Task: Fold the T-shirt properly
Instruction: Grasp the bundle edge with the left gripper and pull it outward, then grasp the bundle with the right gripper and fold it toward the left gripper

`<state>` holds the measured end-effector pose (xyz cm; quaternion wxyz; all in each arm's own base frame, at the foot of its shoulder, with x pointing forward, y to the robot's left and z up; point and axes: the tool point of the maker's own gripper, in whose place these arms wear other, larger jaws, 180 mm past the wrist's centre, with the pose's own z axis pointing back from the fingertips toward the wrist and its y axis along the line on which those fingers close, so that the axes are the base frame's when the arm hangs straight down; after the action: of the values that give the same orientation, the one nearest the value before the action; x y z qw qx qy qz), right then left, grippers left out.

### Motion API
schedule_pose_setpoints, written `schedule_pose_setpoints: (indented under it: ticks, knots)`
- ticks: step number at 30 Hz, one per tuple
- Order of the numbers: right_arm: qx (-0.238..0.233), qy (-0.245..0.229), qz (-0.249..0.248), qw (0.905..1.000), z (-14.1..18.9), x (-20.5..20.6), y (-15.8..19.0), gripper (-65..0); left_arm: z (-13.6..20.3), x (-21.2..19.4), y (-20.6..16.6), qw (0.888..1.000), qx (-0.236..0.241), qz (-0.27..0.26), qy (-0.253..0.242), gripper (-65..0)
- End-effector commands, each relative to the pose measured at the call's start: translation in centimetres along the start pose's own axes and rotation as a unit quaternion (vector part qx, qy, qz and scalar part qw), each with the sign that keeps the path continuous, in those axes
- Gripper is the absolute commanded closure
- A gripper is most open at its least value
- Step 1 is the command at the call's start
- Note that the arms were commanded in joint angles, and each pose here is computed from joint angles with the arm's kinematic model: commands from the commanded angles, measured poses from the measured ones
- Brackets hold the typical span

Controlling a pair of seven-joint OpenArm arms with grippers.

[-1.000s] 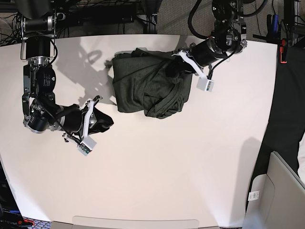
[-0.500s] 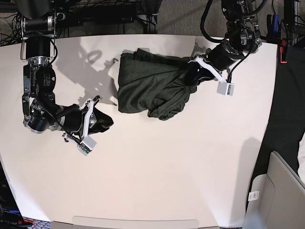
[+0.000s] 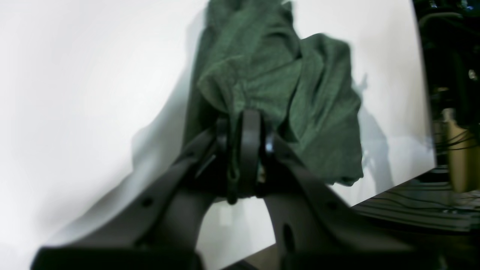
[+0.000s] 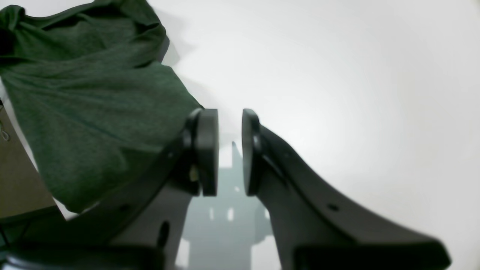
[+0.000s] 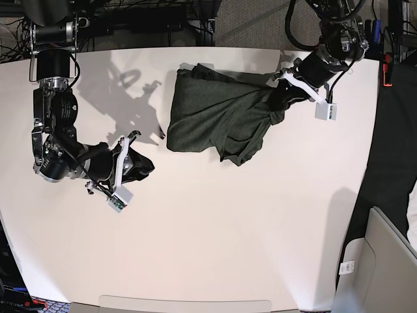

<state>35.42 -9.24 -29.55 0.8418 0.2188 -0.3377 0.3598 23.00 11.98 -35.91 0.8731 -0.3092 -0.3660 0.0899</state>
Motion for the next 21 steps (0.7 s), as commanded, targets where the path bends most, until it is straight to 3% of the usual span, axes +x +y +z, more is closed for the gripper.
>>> schedule_pose_setpoints:
  ticks: [1, 4, 13, 19, 21]
  knots:
    - [-0.006, -0.029, 0.015, 0.9994, 0.8, 2.1, -0.5, -11.0, -0.1, 0.0, 0.0, 1.000, -0.005, 0.004, -0.004, -1.6]
    - [-0.015, -0.032, 0.028, 0.9990, 0.5, 3.0, -0.6, -11.1, -0.7, -1.6, 1.1, 0.999, 0.001, 0.029, 0.016, -1.6]
    - [-0.030, -0.004, 0.153, 0.9878, -2.6, 7.5, 1.6, -12.0, -1.5, -3.1, 2.8, 0.998, 0.011, 0.059, 0.036, -2.6]
    - [-0.017, 0.021, 0.247, 0.9686, -6.3, 11.1, 5.4, -27.6, -1.2, -2.2, 2.3, 0.999, 0.008, 0.048, 0.024, -20.2]
    - [-0.003, 0.021, 0.264, 0.9642, -7.6, 12.0, 6.8, -28.9, -0.9, -1.3, 1.8, 0.999, 0.006, 0.038, 0.014, -25.2]
